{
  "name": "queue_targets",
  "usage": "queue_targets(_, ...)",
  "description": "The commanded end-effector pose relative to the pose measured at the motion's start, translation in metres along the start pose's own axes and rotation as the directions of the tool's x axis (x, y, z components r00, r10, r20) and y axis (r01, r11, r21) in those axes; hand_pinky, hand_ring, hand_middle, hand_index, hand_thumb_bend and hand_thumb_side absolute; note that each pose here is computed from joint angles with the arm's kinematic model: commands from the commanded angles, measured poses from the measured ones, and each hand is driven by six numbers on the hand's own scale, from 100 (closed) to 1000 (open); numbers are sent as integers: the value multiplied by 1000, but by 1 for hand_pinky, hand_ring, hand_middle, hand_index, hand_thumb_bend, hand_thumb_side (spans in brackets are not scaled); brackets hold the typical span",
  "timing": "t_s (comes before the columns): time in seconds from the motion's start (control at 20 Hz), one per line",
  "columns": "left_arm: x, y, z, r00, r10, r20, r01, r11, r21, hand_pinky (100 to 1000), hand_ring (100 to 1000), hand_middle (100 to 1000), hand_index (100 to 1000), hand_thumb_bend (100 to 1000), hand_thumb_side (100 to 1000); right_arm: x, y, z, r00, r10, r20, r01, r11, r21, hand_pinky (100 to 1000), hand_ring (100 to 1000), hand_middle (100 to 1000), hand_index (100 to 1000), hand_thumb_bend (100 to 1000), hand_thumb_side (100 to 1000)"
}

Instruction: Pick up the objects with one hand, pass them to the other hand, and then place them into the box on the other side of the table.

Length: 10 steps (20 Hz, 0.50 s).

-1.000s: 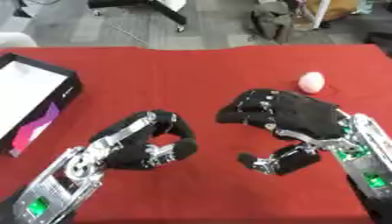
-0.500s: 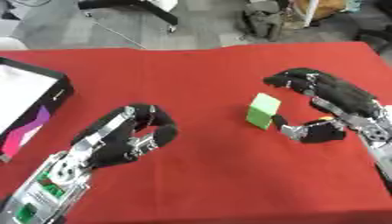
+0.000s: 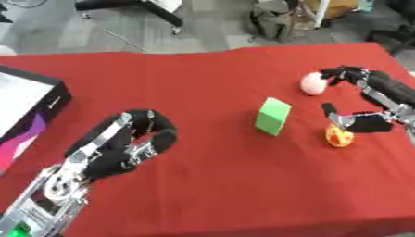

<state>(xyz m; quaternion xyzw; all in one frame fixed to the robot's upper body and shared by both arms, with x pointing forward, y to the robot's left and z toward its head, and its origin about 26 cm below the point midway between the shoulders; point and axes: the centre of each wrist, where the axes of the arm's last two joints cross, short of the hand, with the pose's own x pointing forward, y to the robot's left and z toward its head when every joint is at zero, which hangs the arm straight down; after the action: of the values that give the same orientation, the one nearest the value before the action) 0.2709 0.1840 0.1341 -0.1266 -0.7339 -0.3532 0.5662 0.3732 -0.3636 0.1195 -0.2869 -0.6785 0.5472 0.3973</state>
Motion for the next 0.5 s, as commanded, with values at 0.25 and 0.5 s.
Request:
queue_targets(0.25,5,2,1,1000,-2,17,1,1000,23,880,669,500,616,587,679,-37,-1,21,990,10,-140,0,997,71,919,735,759,933,100,556)
queue_targets(0.5,5,3,2,1000,-1,18,1,1000,29,880,669,500,616,587,678,-47,11,26,985,20,-169,7,987,159,917,734,757,923,106,572)
